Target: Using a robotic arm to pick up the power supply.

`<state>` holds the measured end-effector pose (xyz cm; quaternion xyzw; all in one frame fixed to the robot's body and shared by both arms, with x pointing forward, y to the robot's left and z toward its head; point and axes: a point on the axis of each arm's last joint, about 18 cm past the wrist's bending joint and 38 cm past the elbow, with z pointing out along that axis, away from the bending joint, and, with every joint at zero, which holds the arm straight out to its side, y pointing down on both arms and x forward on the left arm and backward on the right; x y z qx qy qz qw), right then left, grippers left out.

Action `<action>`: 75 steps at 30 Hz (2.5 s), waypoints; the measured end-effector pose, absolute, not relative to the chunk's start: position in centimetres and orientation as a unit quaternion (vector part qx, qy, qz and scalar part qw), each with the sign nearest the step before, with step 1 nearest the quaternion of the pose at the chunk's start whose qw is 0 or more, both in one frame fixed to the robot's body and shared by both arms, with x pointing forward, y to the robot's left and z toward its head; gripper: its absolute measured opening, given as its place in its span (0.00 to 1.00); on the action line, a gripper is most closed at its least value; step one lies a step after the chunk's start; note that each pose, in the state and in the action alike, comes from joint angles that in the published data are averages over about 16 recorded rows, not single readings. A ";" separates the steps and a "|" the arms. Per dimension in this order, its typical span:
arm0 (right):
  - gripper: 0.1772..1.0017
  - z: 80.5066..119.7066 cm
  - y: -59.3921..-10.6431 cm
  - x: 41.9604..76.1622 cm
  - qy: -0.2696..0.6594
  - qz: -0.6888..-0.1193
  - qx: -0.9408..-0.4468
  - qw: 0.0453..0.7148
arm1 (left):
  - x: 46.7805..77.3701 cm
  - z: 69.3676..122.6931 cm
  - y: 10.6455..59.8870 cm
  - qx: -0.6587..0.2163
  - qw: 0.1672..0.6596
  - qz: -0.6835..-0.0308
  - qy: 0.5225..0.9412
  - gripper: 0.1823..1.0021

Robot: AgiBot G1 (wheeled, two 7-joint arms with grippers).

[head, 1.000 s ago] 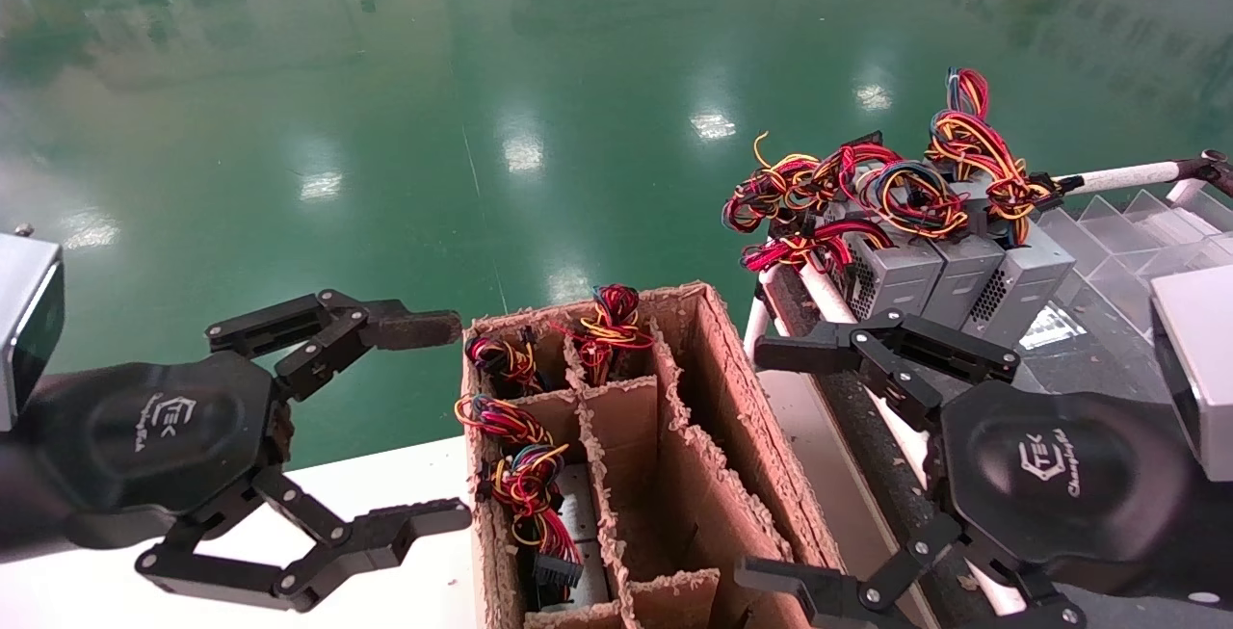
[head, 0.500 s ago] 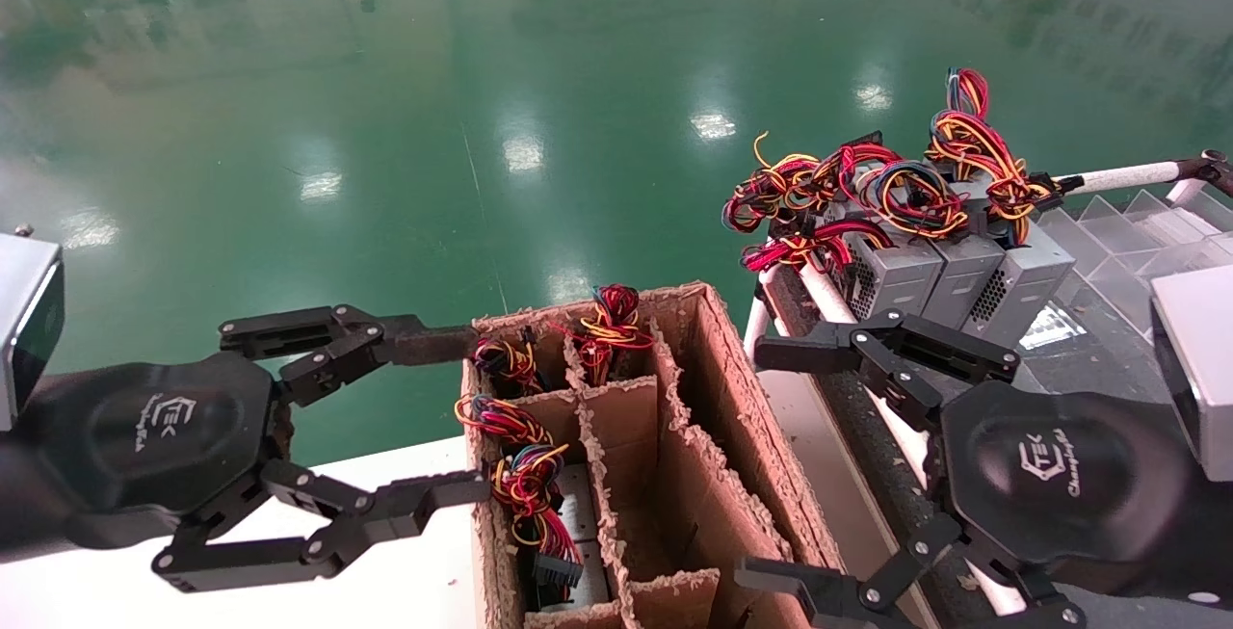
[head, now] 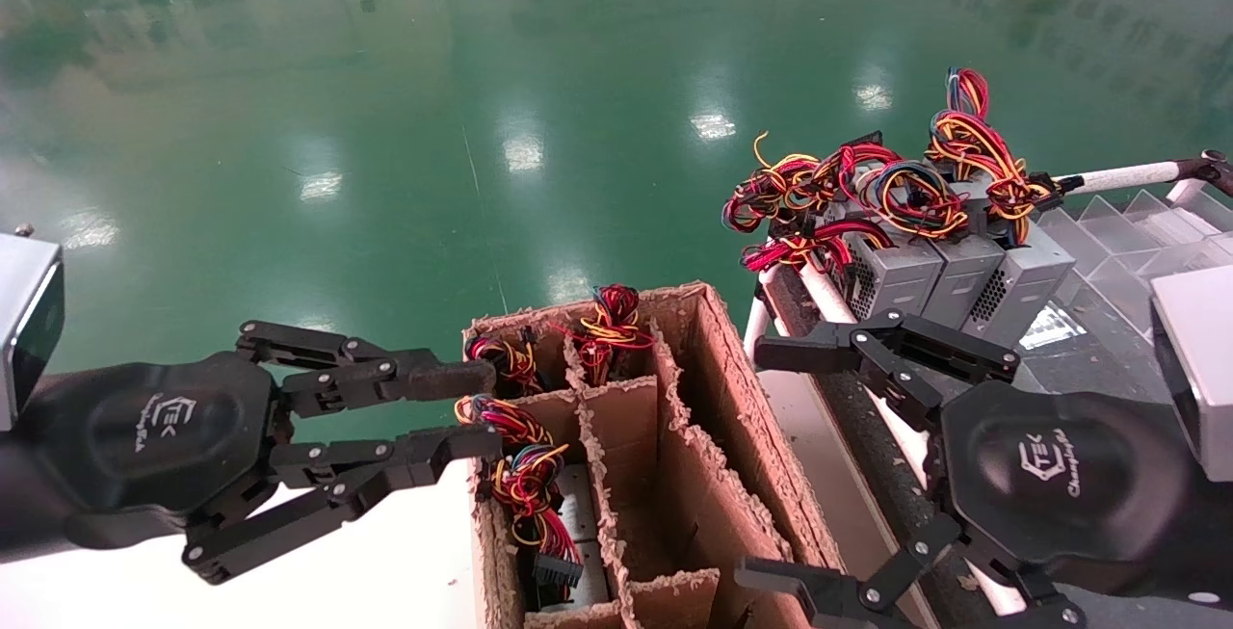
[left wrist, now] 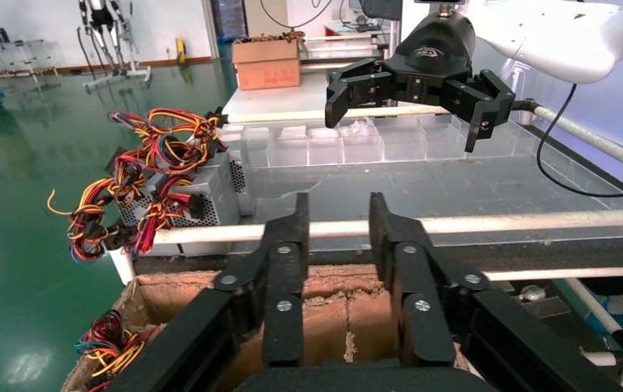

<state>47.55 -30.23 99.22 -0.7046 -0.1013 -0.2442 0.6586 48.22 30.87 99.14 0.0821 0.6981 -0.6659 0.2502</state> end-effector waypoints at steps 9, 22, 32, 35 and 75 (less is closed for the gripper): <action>1.00 99.2 -30.2 47.6 -0.101 -0.244 -0.705 0.659 | 48.2 99.1 30.9 0.082 0.250 -0.666 0.698 0.15; 1.00 99.2 -30.2 47.6 -0.101 -0.244 -0.705 0.659 | 48.2 99.1 30.9 0.082 0.250 -0.666 0.698 0.03; 1.00 99.2 -30.2 47.7 -0.098 -0.245 -0.705 0.658 | 48.2 99.1 30.9 0.082 0.250 -0.666 0.698 0.10; 1.00 99.1 -30.2 48.1 -0.091 -0.247 -0.707 0.656 | 48.2 99.1 30.9 0.082 0.250 -0.666 0.698 0.15; 0.97 91.7 -17.9 62.2 0.008 -0.220 -0.803 0.554 | 48.2 99.1 30.9 0.082 0.250 -0.666 0.698 0.98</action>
